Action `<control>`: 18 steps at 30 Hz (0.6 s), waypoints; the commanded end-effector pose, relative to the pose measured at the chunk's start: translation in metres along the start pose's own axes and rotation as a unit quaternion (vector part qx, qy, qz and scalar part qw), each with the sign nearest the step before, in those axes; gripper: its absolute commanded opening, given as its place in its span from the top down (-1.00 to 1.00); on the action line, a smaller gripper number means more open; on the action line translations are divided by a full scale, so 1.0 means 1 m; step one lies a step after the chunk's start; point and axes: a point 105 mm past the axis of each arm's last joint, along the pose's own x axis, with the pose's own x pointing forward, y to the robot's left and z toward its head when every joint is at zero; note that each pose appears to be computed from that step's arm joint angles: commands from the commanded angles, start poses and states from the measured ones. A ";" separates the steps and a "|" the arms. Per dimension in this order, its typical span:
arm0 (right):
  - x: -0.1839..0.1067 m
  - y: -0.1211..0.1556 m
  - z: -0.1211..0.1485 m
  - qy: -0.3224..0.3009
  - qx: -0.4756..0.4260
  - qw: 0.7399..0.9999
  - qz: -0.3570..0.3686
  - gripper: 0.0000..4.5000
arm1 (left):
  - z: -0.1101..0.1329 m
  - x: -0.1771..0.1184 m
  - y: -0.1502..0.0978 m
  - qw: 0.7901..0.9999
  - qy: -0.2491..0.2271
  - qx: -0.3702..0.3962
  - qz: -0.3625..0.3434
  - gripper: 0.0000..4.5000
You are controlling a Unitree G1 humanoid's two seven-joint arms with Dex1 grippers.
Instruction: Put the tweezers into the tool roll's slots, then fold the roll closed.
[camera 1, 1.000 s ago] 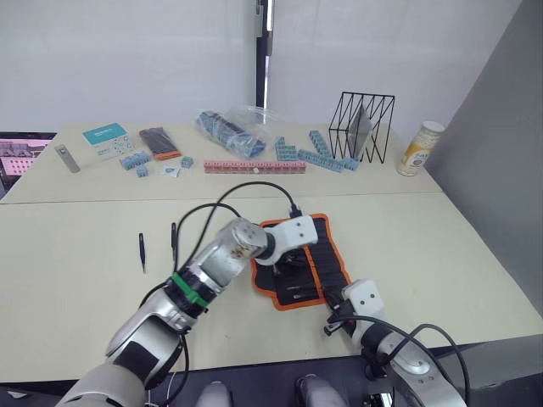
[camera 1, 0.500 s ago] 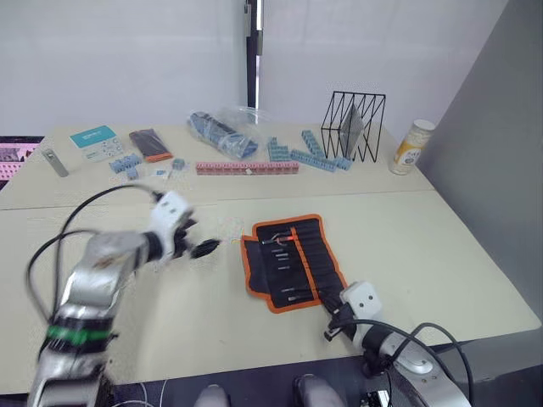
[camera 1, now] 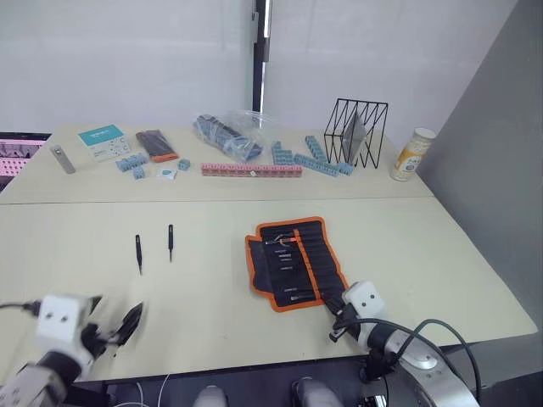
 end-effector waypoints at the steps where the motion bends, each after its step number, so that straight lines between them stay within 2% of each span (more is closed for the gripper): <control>1: -0.004 0.008 -0.057 0.111 0.040 0.993 0.019 1.00 | 0.014 -0.013 0.001 0.999 -0.038 0.019 0.019 -0.98; 7: -0.001 0.005 -0.048 0.093 0.034 0.995 0.020 1.00 | 0.005 -0.016 -0.004 0.999 -0.036 0.012 0.018 -0.98; 18: -0.007 -0.009 0.012 -0.059 0.013 0.998 -0.030 1.00 | 0.005 -0.007 -0.013 0.999 -0.053 0.007 0.007 -0.98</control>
